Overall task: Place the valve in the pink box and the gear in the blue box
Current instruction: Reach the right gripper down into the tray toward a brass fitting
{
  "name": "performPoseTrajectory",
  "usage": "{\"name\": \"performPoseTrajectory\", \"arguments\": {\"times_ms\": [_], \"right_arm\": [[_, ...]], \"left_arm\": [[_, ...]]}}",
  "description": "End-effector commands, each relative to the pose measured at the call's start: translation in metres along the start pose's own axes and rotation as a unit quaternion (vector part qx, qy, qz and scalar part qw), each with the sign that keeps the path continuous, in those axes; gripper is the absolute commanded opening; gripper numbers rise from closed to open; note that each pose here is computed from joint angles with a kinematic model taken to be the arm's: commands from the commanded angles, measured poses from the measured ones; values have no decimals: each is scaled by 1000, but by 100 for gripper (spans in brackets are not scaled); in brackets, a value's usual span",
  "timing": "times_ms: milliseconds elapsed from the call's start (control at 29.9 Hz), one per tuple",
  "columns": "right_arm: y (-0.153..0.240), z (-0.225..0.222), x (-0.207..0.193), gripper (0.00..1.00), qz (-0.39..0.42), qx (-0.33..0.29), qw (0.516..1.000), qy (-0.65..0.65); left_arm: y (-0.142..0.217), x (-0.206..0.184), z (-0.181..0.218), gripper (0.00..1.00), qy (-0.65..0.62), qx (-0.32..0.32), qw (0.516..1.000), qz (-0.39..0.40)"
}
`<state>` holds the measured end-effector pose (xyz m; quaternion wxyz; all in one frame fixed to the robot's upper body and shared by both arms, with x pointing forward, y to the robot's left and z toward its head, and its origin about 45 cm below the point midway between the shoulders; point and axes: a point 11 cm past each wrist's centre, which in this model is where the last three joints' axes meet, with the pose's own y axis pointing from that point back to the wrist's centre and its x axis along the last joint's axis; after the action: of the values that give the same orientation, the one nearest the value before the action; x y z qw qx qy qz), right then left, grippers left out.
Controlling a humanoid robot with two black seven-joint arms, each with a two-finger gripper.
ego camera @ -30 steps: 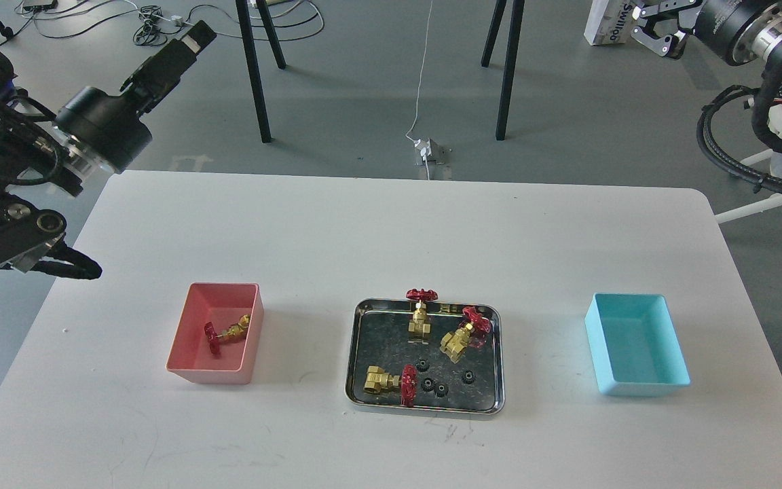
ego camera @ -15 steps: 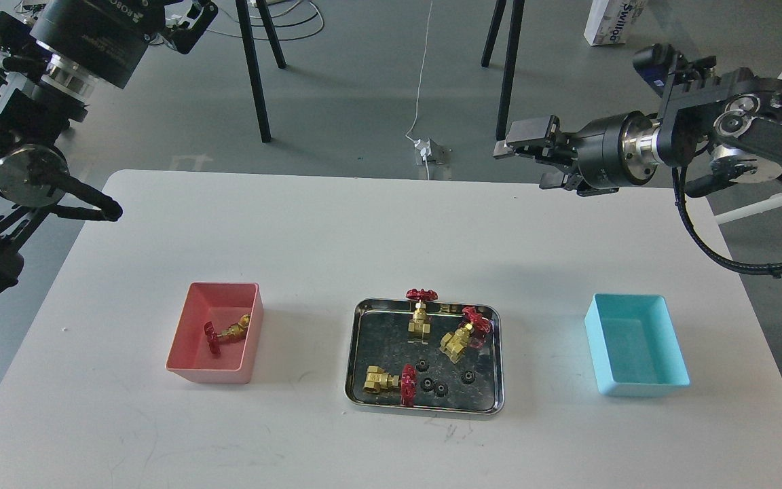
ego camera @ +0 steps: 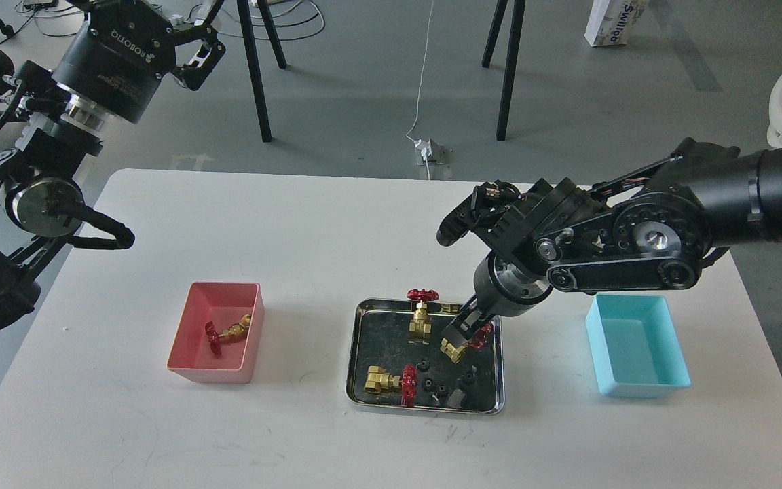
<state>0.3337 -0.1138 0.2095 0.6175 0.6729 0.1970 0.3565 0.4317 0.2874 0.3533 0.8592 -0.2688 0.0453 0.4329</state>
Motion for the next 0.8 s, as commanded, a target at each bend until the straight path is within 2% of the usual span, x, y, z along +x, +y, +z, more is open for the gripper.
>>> {"name": "performPoseTrajectory", "arguments": {"times_ms": [0, 502, 770], "right_arm": [[-11, -11, -6, 50, -22, -7, 999, 23], [-57, -22, -34, 50, -66, -1, 998, 21], [-69, -8, -26, 51, -40, -18, 999, -5]], "left_arm": [[3, 1, -3, 97, 4, 1, 1000, 4], [-2, -6, -12, 97, 18, -1, 1000, 0], [4, -4, -19, 97, 22, 5, 1000, 5]]}}
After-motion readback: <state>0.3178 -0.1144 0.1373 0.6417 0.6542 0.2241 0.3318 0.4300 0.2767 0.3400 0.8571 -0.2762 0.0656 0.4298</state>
